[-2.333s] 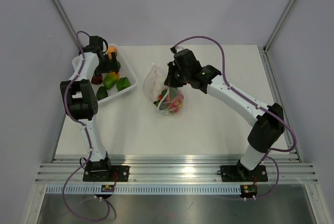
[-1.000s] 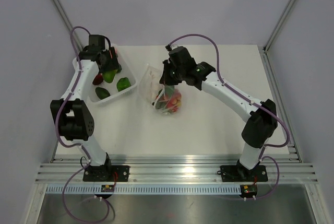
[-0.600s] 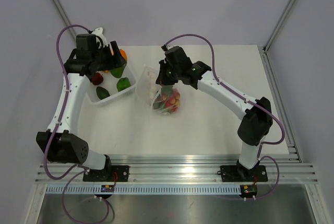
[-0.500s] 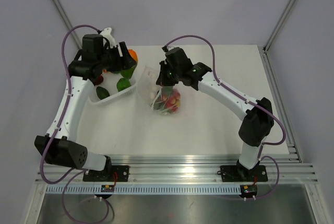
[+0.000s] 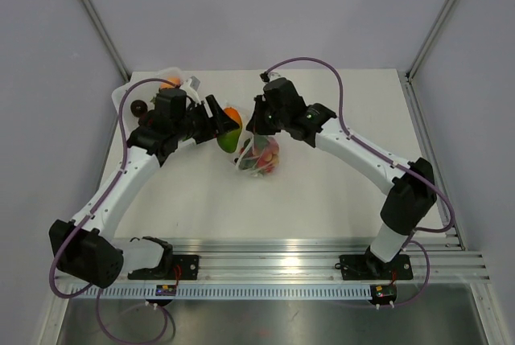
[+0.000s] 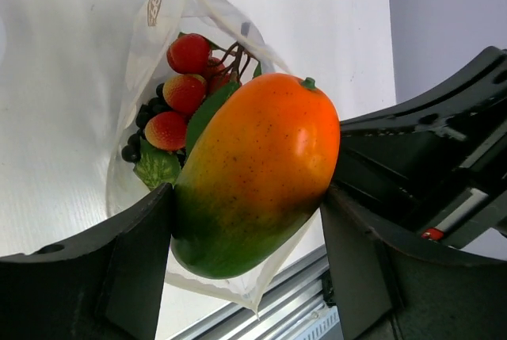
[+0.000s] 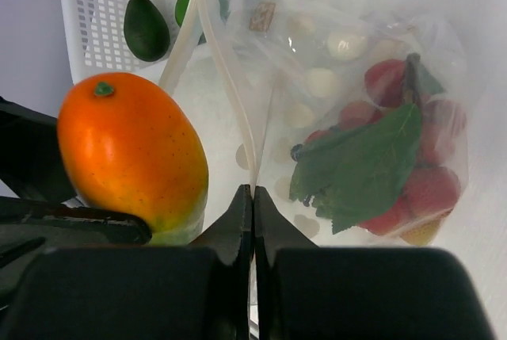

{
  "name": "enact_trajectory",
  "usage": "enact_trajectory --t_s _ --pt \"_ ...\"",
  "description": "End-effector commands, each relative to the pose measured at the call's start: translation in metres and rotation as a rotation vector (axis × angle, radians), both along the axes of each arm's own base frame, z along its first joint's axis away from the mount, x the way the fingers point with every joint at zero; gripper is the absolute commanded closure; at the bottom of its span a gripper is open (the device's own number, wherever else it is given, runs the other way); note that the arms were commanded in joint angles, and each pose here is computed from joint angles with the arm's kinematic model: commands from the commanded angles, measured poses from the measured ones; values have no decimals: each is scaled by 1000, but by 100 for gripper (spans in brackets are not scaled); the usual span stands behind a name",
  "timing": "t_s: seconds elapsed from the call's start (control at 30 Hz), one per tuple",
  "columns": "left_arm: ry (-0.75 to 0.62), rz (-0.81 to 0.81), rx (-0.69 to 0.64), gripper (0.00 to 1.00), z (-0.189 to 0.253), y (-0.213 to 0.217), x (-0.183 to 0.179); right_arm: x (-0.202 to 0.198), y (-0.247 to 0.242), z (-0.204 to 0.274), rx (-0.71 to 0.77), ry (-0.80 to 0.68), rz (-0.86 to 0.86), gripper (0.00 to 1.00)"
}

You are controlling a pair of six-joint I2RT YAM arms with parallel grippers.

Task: Place the food in the zip-top bag and seal the zipper
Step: Place the fake fruit in the zipper food storage bag, then adjust the fake fruit in the bin.

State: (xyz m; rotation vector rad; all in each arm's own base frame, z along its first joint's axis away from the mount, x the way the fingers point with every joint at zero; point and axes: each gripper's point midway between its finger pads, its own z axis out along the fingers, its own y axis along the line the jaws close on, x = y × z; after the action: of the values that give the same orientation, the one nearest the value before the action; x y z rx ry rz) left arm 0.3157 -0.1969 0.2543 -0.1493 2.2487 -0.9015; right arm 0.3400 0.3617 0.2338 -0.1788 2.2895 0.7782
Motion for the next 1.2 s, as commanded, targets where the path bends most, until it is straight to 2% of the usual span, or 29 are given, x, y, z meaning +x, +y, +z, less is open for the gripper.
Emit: enact_trajectory --t_s 0.0,0.1,0.2,0.33,0.37,0.57,0.83,0.9,0.97,1.03,1.1,1.17 --pt "-101 42 -133 81 33 -9 13 2 0 41 93 -96 -39 100" --pt "-31 25 -133 80 19 -19 15 1 0 41 121 -92 -49 100" --pt "-9 5 -127 68 14 -30 16 -1 2 44 149 -88 -51 100" --pt "50 -34 -7 28 0 -25 10 -2 -3 45 143 -94 -60 100" --pt "47 -38 3 11 0 -23 9 -3 -3 45 144 -95 -62 100" --pt "-10 -59 31 4 23 -17 1 -3 -7 45 140 -102 -73 100" --pt "-8 -51 106 4 26 -5 -3 -3 -7 50 151 -114 -69 100" --pt "-52 -18 143 4 38 6 0 -4 -9 50 144 -119 -66 100" --pt "-85 18 191 6 49 30 3 -6 -12 51 135 -126 -64 100" --pt "-123 97 192 7 70 66 13 -5 -15 53 123 -140 -65 100" --pt "-113 134 178 9 72 88 22 -6 -15 53 129 -145 -63 100" --pt "-93 274 266 9 65 133 43 -7 -13 51 136 -142 -57 100"
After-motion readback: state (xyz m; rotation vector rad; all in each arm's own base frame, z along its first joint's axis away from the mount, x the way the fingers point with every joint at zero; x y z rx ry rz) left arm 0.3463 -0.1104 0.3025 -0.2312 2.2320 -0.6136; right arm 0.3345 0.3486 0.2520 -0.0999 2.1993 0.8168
